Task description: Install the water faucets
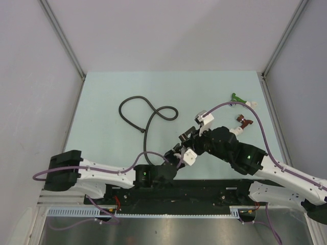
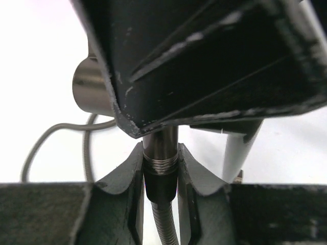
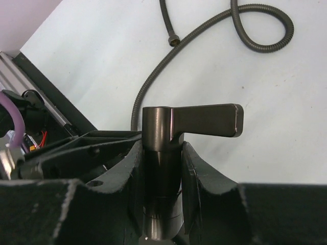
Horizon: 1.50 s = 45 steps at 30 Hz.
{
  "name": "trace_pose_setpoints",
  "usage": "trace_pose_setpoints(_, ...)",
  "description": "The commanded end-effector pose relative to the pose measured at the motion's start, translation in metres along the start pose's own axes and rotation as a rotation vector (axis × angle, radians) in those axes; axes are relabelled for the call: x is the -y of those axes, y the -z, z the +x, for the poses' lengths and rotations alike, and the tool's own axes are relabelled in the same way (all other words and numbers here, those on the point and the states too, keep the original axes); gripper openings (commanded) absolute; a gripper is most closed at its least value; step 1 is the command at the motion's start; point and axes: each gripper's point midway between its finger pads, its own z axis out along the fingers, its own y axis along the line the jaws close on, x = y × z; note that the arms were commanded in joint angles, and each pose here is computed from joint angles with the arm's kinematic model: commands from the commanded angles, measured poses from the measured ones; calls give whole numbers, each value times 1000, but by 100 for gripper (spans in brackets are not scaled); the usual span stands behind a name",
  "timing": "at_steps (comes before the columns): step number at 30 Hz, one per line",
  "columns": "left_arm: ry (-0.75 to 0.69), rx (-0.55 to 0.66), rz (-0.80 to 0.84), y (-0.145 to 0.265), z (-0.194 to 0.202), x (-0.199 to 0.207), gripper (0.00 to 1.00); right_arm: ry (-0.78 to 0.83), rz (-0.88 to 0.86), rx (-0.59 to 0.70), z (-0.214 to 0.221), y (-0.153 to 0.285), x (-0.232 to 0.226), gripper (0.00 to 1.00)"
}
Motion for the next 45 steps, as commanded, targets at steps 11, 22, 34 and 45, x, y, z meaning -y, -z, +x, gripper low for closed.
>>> trace_pose_setpoints(11,13,126,-279,6,-52,-19,37,-43,16,100,-26,10,0,0)
trace_pose_setpoints(22,194,229,107,22,-67,3,79,12,20,180,-45,36,12,0)
trace_pose_setpoints(34,406,323,668,60,-75,2,88,109,-122,179,-46,47,-5,0)
trace_pose_setpoints(45,467,270,970,70,-63,18,85,154,-258,161,-42,49,-28,0)
